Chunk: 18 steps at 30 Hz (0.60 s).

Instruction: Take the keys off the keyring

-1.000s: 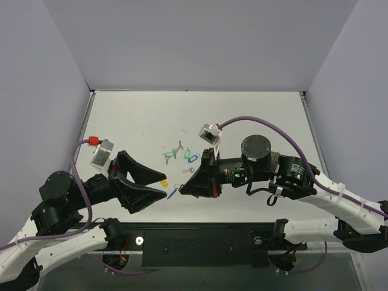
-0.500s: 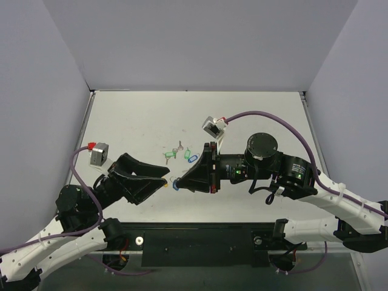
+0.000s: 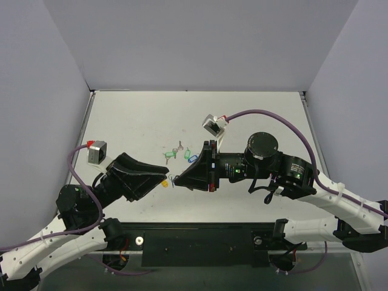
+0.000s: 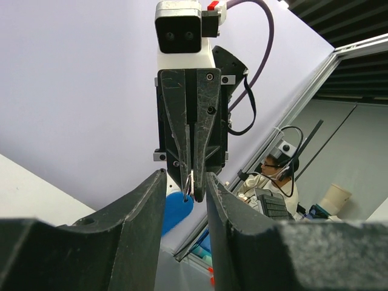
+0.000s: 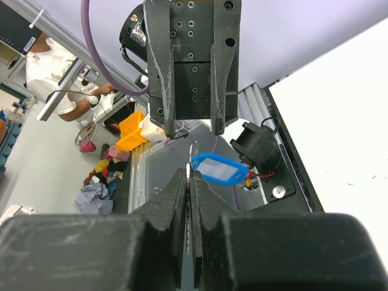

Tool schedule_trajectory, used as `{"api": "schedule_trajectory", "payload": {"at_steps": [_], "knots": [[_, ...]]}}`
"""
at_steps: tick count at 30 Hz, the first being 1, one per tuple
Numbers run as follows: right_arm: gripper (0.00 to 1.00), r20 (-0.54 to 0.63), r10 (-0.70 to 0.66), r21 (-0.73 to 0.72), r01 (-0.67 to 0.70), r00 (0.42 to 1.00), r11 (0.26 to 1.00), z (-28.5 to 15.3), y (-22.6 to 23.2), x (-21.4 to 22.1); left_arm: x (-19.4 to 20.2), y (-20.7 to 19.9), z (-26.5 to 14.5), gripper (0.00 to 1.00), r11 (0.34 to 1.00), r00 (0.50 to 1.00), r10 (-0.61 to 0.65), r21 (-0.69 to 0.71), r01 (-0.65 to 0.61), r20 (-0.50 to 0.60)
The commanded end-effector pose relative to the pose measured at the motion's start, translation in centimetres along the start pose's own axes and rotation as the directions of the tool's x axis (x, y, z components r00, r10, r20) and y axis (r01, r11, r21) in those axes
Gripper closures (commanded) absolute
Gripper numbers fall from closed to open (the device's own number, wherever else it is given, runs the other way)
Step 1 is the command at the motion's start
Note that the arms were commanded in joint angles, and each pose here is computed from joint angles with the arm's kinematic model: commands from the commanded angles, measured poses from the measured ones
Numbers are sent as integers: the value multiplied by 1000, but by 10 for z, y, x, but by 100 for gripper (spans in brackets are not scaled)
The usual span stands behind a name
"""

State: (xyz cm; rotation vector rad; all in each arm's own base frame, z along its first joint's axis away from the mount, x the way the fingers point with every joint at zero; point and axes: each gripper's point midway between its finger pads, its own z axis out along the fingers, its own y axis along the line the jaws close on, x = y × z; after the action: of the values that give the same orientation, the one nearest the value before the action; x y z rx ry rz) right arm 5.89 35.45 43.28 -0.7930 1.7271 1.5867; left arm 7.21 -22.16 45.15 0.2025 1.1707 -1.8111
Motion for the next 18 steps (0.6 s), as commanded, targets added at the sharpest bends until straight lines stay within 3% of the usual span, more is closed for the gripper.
{"api": "schedule_trajectory", "payload": {"at_steps": [1, 10, 14, 17, 18], "knots": [[100, 55, -19, -32, 21, 998, 999, 3, 8, -14, -7, -16, 4, 59, 998, 1000, -4, 66, 3, 19], [100, 60, -23, -32, 25, 998, 999, 2, 8, -15, 3, -14, 9, 65, 997, 999, -15, 76, 17, -31], [100, 59, -21, -31, 23, 998, 999, 1, 8, -14, 4, -13, 10, 79, 997, 999, -17, 75, 20, -36], [100, 56, -20, -27, 22, 998, 999, 2, 6, -13, 4, -13, 10, 100, 997, 999, -17, 74, 20, -35], [100, 56, -19, -29, 21, 998, 999, 1, 7, -13, 5, -13, 10, 100, 997, 999, -18, 72, 21, -37]]}}
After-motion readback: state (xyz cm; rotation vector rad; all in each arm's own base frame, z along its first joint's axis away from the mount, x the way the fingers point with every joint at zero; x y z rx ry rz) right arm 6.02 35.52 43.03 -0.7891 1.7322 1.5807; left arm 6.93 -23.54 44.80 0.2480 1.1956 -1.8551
